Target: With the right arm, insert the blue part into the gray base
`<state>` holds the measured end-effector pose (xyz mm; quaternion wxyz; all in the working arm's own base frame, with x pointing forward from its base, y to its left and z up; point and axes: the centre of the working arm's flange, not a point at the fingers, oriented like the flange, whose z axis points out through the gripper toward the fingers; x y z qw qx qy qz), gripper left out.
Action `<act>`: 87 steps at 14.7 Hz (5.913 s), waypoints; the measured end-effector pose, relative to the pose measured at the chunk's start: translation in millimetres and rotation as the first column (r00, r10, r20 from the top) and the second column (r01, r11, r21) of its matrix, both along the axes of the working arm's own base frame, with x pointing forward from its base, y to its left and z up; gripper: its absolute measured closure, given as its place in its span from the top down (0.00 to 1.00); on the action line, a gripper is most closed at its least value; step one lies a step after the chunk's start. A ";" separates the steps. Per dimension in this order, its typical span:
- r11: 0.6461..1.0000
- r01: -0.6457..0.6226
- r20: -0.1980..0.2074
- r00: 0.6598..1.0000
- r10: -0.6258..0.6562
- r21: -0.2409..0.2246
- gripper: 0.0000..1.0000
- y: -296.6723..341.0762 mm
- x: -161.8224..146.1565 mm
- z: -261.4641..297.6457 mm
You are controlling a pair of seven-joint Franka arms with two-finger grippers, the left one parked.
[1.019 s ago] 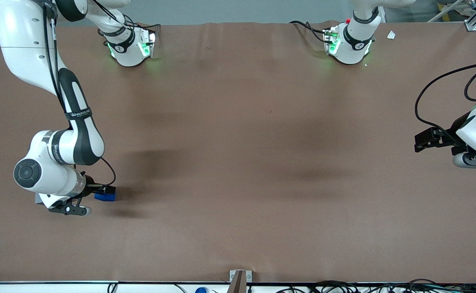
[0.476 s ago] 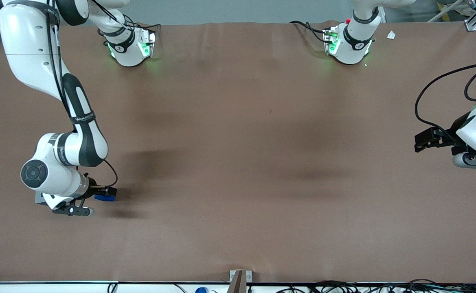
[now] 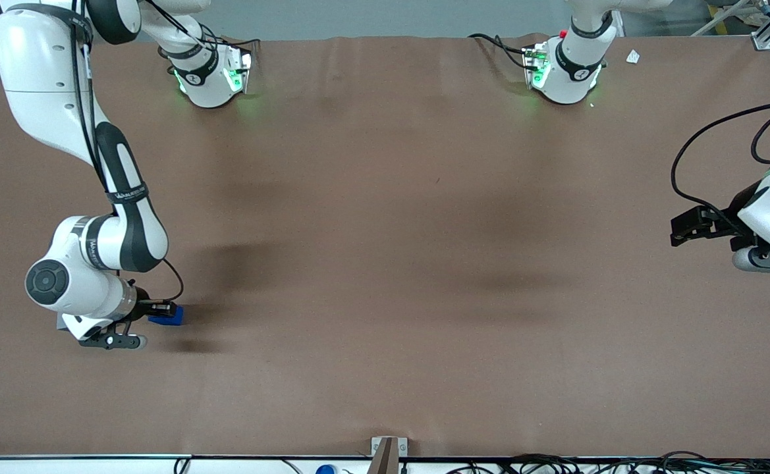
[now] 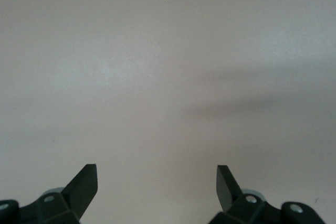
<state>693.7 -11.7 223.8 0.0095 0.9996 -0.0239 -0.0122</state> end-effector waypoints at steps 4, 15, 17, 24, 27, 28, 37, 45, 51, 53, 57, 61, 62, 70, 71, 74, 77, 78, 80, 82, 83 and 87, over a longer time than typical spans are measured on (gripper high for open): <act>0.996 -0.088 -0.033 0.996 0.088 0.005 0.51 -29.2 5.0 32.6; 0.971 -0.237 -0.045 0.970 0.238 0.025 0.51 -174.1 -8.5 108.3; 0.972 -0.233 -0.037 0.972 0.234 0.020 0.51 -177.8 -7.0 104.9; 0.983 -0.184 -0.027 0.983 0.184 0.007 0.51 -188.1 -2.7 80.5; 0.983 -0.182 -0.028 0.983 0.182 0.008 0.51 -187.8 -2.3 79.9; 0.983 -0.182 -0.027 0.983 0.182 0.008 0.51 -187.8 -2.2 79.9; 0.985 -0.174 -0.027 0.984 0.174 0.009 0.51 -188.1 -1.9 79.3; 0.986 -0.167 -0.026 0.986 0.167 0.011 0.51 -188.6 -1.9 79.2; 0.986 -0.167 -0.027 0.986 0.167 0.012 0.51 -188.7 -1.7 79.2; 0.986 -0.166 -0.027 0.986 0.167 0.013 0.51 -188.9 -1.8 79.2; 0.989 -0.146 -0.021 0.989 0.147 0.020 0.51 -199.2 -4.3 79.5; 0.991 -0.133 -0.015 0.991 0.133 0.022 0.51 -207.5 -5.6 79.7; 0.991 -0.130 -0.012 0.991 0.131 0.025 0.51 -207.2 -5.3 79.7; 0.993 -0.103 0.025 0.994 0.102 0.062 0.51 -207.2 -2.0 81.8; 0.993 -0.103 0.027 0.994 0.102 0.062 0.51 -207.1 -1.6 82.5; 0.993 -0.107 0.040 0.994 0.105 0.058 0.51 -206.3 1.7 88.6; 0.992 -0.111 0.051 0.993 0.108 0.056 0.51 -204.5 4.9 94.3; 0.992 -0.112 0.053 0.993 0.109 0.056 0.51 -204.1 5.7 96.1; 0.991 -0.114 0.031 0.993 0.113 0.068 0.51 -201.6 3.9 96.8; 0.990 -0.116 0.010 0.993 0.115 0.080 0.51 -199.5 1.7 95.1; 0.990 -0.116 0.001 0.993 0.117 0.084 0.51 -198.4 0.9 94.3; 0.989 -0.120 -0.021 0.992 0.123 0.091 0.51 -195.6 -1.1 92.0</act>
